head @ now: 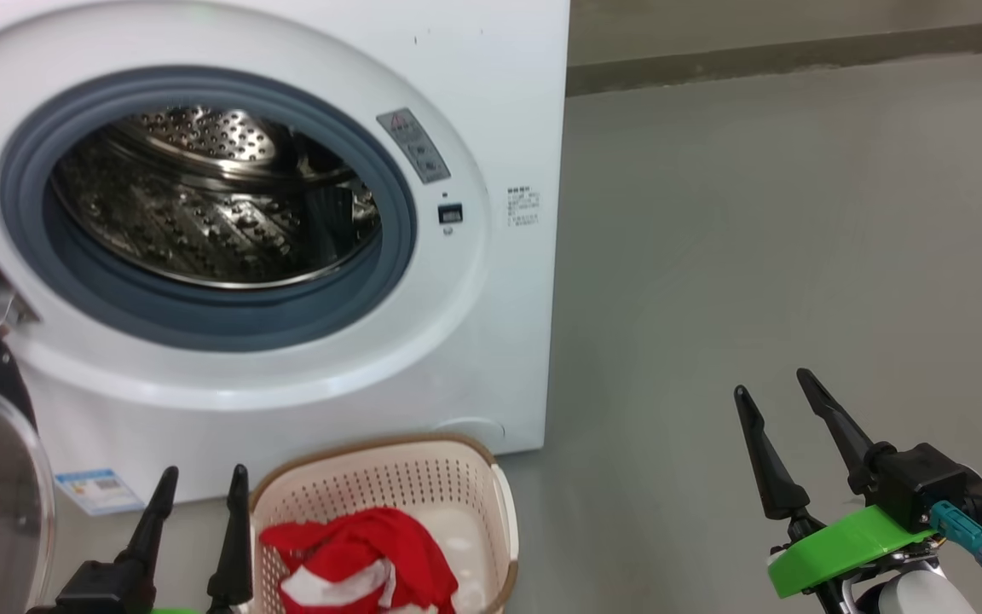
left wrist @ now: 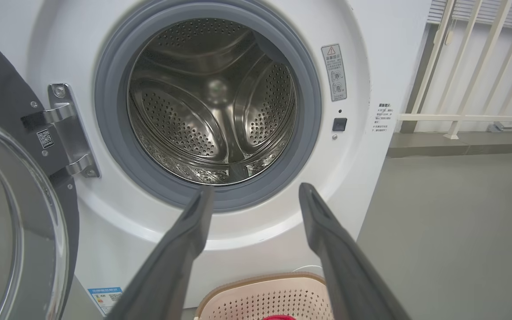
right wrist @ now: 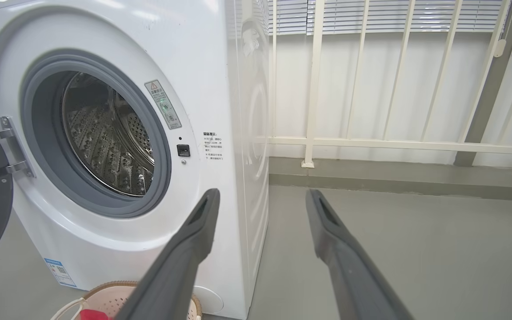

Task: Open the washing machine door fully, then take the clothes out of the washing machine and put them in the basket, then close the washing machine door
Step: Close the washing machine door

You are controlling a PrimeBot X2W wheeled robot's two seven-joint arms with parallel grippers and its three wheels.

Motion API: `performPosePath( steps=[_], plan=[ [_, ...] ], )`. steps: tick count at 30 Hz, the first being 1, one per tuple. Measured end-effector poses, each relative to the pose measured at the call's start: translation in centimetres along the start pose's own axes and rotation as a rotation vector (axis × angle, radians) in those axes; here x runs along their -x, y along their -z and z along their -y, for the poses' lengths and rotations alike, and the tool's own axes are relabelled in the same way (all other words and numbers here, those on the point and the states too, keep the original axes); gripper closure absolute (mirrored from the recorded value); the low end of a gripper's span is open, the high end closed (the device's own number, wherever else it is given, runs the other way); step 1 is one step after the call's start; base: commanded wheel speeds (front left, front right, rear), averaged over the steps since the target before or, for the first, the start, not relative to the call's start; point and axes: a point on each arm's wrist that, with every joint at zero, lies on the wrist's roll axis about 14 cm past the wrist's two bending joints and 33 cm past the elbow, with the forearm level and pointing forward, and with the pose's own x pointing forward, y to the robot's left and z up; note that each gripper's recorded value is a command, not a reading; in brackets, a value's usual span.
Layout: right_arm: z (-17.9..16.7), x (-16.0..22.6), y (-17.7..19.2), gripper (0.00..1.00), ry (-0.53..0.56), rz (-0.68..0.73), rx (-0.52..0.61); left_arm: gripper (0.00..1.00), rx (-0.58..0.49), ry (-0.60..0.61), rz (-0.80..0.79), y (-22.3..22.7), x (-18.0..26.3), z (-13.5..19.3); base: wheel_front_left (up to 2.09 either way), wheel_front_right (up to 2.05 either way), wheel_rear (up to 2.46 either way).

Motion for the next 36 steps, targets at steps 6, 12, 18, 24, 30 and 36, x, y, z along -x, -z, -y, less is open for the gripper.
performPosePath(
  steps=[6, 12, 18, 24, 30, 36],
  plan=[
    [0.0, -0.1, 0.2, 0.00, -0.001, -0.007, -0.001, 0.00, 0.003, 0.009, 0.006, -0.2, -0.1, 0.3, -1.89, 1.89, 0.00],
    [0.0, -0.1, 0.4, 0.00, 0.000, -0.013, -0.001, 0.00, 0.006, 0.015, 0.009, -0.2, -0.2, 0.3, -1.05, 1.05, 0.00],
    [0.0, -0.2, 0.6, 0.00, -0.002, -0.018, -0.002, 0.00, 0.012, 0.012, 0.023, -0.6, -0.2, 0.3, -0.20, 0.20, 0.00],
    [-0.2, -0.4, 0.7, 0.00, -0.007, -0.021, -0.003, 0.00, 0.012, 0.005, 0.022, -0.6, -0.2, 0.0, 0.00, 0.00, 0.00],
    [-0.6, -0.6, 0.8, 0.00, -0.021, -0.021, -0.005, 0.00, 0.010, -0.008, 0.031, -0.9, 0.1, -0.4, 0.00, 0.00, 0.00],
    [-1.9, -1.3, 1.1, 0.00, -0.058, -0.027, -0.009, 0.00, 0.007, -0.044, 0.042, -1.3, 0.8, -1.6, 0.00, 0.00, 0.00]
  ],
)
